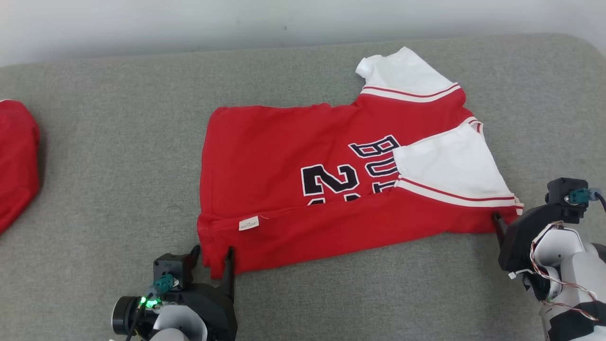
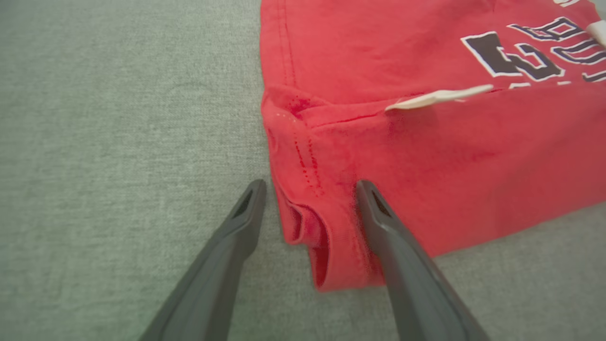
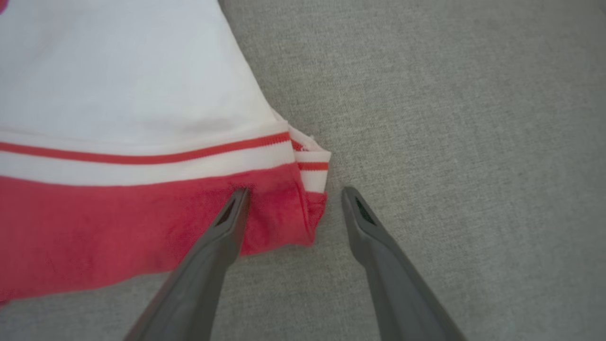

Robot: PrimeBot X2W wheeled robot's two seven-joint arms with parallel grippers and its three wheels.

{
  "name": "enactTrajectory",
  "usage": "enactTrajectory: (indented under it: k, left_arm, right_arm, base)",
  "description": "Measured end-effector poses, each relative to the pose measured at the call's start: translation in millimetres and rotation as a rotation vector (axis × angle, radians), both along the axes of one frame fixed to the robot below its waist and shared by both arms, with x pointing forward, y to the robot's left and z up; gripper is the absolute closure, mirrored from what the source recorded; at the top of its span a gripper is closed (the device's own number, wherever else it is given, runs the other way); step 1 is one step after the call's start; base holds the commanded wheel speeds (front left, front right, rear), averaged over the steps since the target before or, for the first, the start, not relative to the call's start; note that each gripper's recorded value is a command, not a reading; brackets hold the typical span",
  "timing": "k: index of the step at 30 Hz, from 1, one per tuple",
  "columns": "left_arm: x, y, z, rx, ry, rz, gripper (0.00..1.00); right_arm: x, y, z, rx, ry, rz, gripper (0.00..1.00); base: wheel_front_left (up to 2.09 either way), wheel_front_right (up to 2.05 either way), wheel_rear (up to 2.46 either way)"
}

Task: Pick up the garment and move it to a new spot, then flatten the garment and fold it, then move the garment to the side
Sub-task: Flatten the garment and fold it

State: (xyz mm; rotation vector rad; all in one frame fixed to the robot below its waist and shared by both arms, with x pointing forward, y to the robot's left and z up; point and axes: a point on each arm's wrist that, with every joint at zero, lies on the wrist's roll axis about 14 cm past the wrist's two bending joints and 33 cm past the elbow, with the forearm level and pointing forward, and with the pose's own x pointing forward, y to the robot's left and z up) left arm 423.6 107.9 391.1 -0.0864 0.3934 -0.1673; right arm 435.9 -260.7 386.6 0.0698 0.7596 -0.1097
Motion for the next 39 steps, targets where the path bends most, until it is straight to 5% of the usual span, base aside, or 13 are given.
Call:
enactTrajectory:
  k: [2,3,4,5,6,7,8,24,39]
  left_arm:
    - [1,-1,-3,-0.010,0.017,-0.001,0.08]
    - [1,0,-4,-0.012,0.021,-0.001,0.53]
    - [1,-1,-5,-0.015,0.029,-0.008,0.53]
    - [2,-2,-5,-0.025,0.032,-0.007,0.73]
    - [3,-2,-5,-0.033,0.032,-0.005,1.00]
    - [3,-3,-5,-0.037,0.035,-0.008,1.00]
    - [3,-3,-5,-0.044,0.040,-0.010,1.00]
    - [-30,6,5,-0.070,0.027,0.029,1.00]
    - [-62,10,13,-0.075,0.043,0.044,1.00]
  right_arm:
    - [0,3,-6,0.010,0.023,-0.001,0.00]
    - [2,4,-7,0.014,0.023,-0.001,0.00]
    - [4,5,-8,0.018,0.025,0.000,0.00]
    - [4,7,-10,0.026,0.031,-0.001,0.00]
    - [4,8,-11,0.035,0.035,-0.003,0.28]
    - [4,9,-12,0.042,0.034,-0.004,0.77]
    - [4,10,-12,0.047,0.031,-0.005,1.00]
    - [-25,17,17,0.141,-0.130,-0.051,1.00]
    - [-90,3,17,0.161,-0.072,-0.133,1.00]
  base:
    - [0.00,0.00,0.00]
    - [0.00,0.00,0.00]
    - [0.00,0.00,0.00]
    - [0.00,0.00,0.00]
    - [0.00,0.00,0.00]
    - [0.00,0.00,0.00]
    - [0.00,0.00,0.00]
    - [0.00,0.00,0.00]
    - [0.00,0.00,0.00]
